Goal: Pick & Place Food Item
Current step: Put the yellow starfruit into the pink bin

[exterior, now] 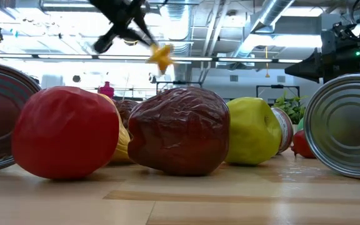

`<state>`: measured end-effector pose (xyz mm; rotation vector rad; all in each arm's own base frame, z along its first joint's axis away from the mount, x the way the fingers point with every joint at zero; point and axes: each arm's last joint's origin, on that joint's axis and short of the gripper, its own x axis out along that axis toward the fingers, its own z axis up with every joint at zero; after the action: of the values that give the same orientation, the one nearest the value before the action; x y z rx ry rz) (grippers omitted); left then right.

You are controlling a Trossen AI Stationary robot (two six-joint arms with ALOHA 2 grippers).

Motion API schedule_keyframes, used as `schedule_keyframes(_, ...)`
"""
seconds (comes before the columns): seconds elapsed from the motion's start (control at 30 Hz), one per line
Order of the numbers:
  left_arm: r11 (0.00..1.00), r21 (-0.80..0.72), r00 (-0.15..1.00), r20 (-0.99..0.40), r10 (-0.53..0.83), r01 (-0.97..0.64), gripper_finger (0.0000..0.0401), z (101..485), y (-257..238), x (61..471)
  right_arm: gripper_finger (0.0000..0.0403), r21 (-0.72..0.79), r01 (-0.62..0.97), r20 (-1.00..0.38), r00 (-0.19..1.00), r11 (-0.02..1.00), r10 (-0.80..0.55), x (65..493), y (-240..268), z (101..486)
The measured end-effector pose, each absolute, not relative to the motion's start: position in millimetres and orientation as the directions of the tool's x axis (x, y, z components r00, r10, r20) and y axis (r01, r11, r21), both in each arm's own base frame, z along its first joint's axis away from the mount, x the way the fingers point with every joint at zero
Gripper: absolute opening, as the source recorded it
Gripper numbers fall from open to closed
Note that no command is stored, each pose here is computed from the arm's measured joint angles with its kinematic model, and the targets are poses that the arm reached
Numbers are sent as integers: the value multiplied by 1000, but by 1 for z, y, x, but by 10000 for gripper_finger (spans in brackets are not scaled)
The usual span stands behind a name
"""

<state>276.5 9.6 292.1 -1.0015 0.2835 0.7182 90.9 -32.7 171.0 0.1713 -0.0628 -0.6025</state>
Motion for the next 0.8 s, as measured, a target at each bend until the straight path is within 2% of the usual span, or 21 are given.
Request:
schedule_keyframes(0.2, 386, -588, 657, -360, 662, -711, 2, 314, 30, 266, 6, 182, 558, 17, 822, 810, -570, 92, -33, 171)
schedule_keyframes(0.33, 417, -530, 627, -315, 712, -739, 2, 318, 50, 267, 6, 190, 559, 16, 820, 807, -572, 92, -33, 171)
schedule_keyframes(0.57, 465, -505, 659, -327, 677, -728, 2, 311, 85, 275, 6, 213, 559, 14, 818, 801, -575, 92, -33, 171)
schedule_keyframes(0.8, 515, -498, 710, -384, 591, -698, 1, 279, 103, 303, 6, 215, 573, 16, 808, 791, -589, 91, -34, 171)
